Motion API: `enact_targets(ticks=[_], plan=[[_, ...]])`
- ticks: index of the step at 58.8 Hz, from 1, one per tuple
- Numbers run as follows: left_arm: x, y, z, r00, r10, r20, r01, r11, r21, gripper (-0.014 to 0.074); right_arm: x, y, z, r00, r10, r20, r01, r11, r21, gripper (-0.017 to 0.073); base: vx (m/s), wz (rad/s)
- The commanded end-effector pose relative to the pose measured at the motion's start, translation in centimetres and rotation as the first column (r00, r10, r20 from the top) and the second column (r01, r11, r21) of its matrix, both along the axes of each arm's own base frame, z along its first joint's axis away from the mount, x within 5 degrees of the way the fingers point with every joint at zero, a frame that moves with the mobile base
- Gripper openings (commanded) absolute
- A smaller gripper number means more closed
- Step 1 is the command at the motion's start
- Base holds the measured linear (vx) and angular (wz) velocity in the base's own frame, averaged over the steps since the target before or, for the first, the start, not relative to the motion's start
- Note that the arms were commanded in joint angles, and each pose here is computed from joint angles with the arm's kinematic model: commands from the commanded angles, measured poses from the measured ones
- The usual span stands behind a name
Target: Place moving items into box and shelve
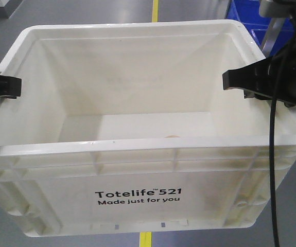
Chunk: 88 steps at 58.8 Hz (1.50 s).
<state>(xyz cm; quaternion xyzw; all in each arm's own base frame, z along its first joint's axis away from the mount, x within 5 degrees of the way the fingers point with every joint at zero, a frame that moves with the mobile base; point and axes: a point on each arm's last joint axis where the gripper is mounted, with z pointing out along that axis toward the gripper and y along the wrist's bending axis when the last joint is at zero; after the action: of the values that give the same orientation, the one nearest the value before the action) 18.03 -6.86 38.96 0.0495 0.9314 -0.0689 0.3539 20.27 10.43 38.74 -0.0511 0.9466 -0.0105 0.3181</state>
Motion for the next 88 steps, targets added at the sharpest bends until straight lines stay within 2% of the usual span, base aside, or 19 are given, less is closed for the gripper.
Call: enact_targets(ticks=[1, 88], plan=[[-0.24, 0.06, 2.65, 0.983, -0.022, 0.184, 0.031, 0.999, -0.043, 0.0140, 0.05, -0.68, 2.69, 0.982, 0.027, 0.186, -0.027, 1.000, -0.001, 0.0110, 0.42, -0.01], [-0.24, 0.06, 2.65, 0.983, -0.022, 0.184, 0.031, 0.999, -0.043, 0.0140, 0.06, -0.67, 2.70, 0.982, 0.028, 0.187, -0.028, 1.000, 0.000, 0.0110, 0.42, 0.02]])
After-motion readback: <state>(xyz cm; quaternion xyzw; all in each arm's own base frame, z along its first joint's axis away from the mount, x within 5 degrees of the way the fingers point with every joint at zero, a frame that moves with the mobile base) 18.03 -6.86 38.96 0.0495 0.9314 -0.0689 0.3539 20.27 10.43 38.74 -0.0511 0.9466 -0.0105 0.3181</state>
